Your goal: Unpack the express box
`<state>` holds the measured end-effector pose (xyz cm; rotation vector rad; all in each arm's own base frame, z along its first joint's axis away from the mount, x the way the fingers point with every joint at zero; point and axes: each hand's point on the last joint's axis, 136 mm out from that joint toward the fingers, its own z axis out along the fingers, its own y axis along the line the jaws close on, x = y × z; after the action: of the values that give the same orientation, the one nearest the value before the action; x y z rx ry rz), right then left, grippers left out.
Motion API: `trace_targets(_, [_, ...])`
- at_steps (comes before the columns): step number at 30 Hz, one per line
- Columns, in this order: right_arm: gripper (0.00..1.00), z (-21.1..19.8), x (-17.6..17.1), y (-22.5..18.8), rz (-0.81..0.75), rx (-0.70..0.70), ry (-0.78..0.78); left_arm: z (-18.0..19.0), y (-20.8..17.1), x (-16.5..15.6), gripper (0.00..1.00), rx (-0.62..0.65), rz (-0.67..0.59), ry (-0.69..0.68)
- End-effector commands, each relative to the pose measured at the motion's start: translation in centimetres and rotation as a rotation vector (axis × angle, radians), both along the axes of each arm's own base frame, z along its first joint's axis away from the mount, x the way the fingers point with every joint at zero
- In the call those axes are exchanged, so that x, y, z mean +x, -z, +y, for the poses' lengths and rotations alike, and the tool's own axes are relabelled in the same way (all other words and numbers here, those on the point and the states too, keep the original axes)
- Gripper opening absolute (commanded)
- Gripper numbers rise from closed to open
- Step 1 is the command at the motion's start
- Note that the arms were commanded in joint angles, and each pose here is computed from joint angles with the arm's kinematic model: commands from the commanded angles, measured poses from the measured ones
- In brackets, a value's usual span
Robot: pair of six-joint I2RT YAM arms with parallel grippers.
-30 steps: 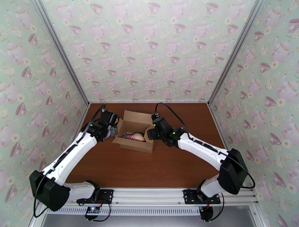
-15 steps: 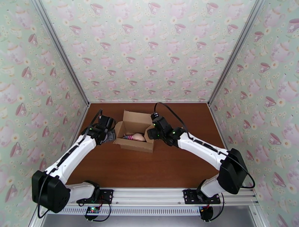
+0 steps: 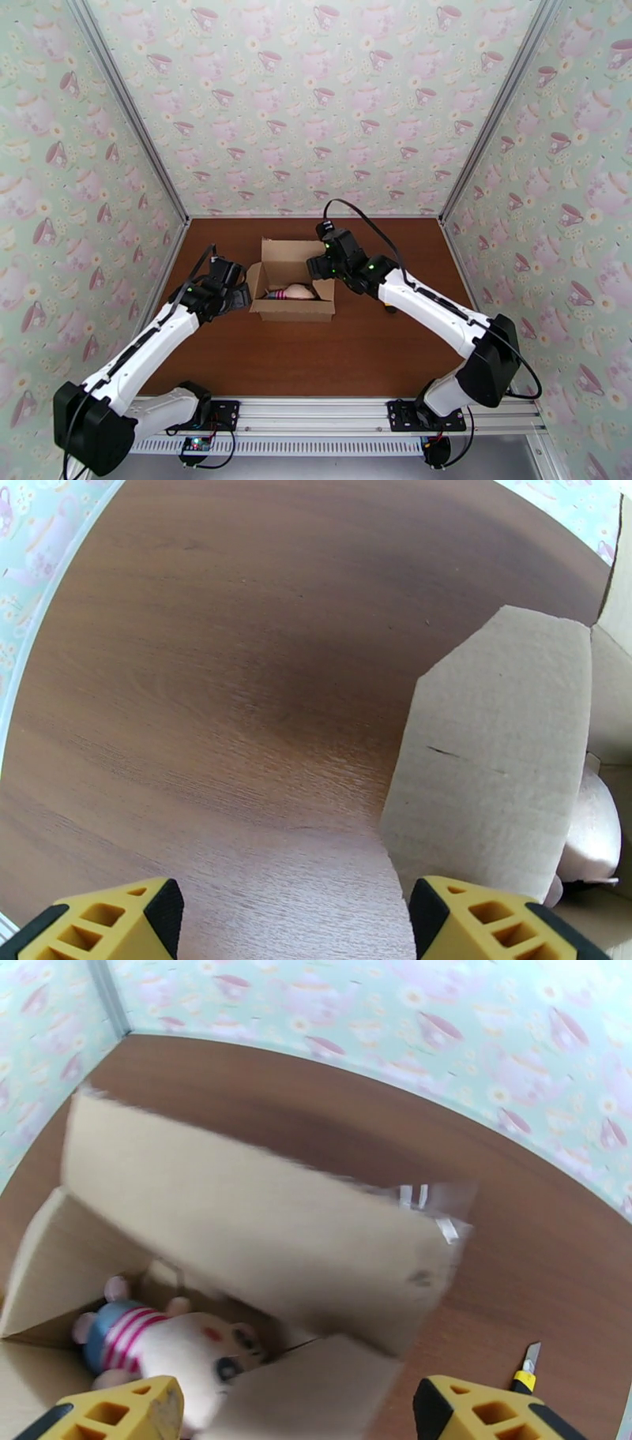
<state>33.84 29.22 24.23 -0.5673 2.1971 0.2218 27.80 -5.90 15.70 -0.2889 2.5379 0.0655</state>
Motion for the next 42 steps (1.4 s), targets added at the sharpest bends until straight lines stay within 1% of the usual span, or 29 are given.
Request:
trace_targets(1, [0.83,0.1,-1.1,0.7,0.015,-0.067,0.015,-0.1,0.6,-0.7,0.81,-0.008,0.025,0.001])
trace_targets(6, [0.83,-0.1,-1.5,2.8,0.01,-0.172,0.062,-0.1,0.1,-0.3,0.82,0.009,0.022,0.011])
trace_targets(11, [0.81,-0.9,-1.1,4.4,0.013,-0.257,0.107,0.0,-0.2,0.0,0.82,0.021,0.019,0.017])
trace_targets(14, [0.81,-1.2,-1.2,4.1,0.002,-0.262,0.119,0.0,-0.3,0.1,0.82,0.028,0.016,0.017])
trace_targets(25, [0.8,-3.1,-1.7,0.9,-0.067,-0.253,0.147,0.5,-0.5,0.1,0.82,0.049,0.015,0.009])
trace_targets(32, [0.81,-5.3,-2.6,-0.1,-0.09,-0.262,0.177,0.7,-0.6,0.1,0.82,0.059,0.017,0.006])
trace_targets(38, [0.81,-7.4,-3.1,0.4,-0.074,-0.291,0.205,1.0,-0.6,0.0,0.82,0.07,0.021,0.001])
trace_targets(42, [0.81,-9.0,-3.3,1.4,-0.026,-0.264,0.228,1.2,-0.6,-0.1,0.82,0.078,0.021,-0.002])
